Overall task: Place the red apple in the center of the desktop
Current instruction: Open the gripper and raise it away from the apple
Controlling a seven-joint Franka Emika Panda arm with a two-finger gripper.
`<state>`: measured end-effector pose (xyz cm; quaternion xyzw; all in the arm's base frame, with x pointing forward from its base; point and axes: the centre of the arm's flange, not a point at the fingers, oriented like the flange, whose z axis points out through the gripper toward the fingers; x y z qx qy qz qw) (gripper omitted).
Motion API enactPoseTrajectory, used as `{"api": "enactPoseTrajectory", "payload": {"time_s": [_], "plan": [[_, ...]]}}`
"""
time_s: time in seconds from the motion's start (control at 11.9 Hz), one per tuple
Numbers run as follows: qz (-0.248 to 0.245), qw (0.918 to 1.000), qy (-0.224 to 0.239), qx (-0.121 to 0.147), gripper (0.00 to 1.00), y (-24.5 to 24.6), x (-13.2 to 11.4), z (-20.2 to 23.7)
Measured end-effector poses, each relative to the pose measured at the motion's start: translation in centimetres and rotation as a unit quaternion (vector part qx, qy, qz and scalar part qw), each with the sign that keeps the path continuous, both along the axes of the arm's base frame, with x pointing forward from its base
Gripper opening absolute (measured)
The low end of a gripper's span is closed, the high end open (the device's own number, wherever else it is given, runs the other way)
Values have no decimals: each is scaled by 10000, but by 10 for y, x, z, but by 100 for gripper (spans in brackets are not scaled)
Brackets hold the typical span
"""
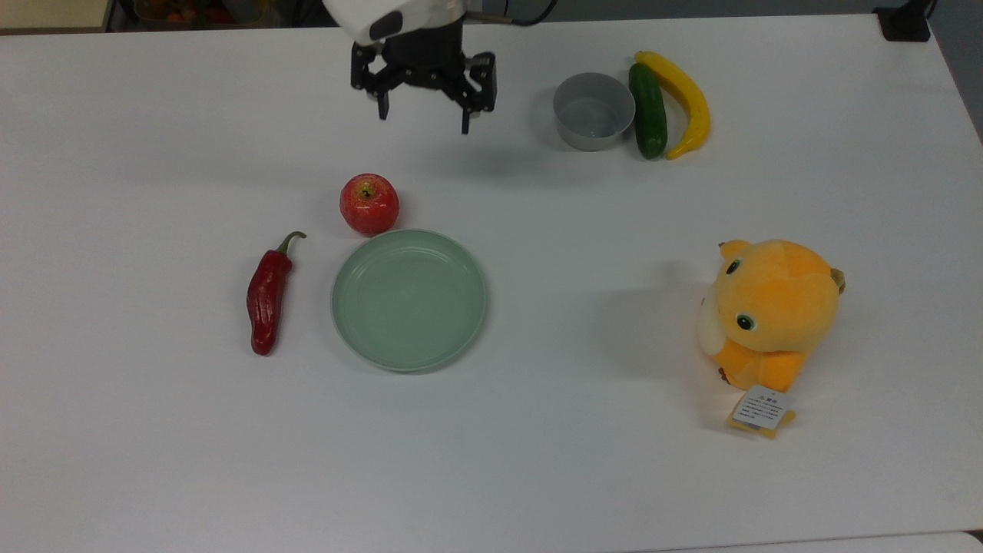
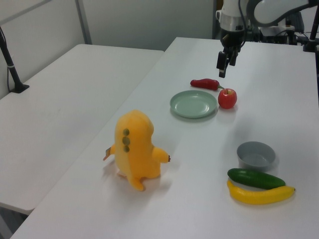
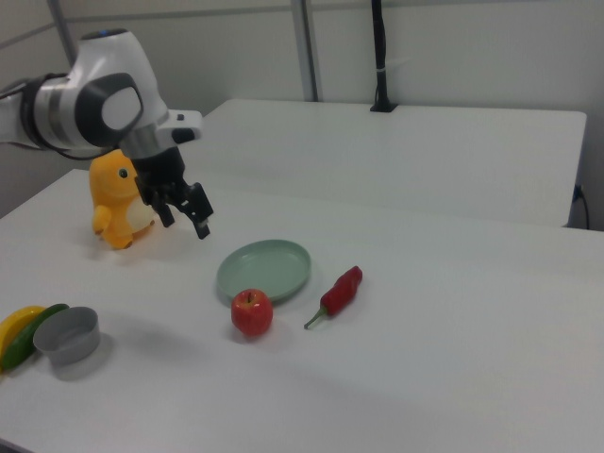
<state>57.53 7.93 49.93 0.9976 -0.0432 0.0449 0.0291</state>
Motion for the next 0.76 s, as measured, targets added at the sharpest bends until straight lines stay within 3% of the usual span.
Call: {"api": "enactPoseTrajectory", "payload": {"time_s": [0.25,0.76], "plan": [[-10,9996,60,262,100,12,-15,21],[-10,9996,80,278,100,13,-15,19]]}}
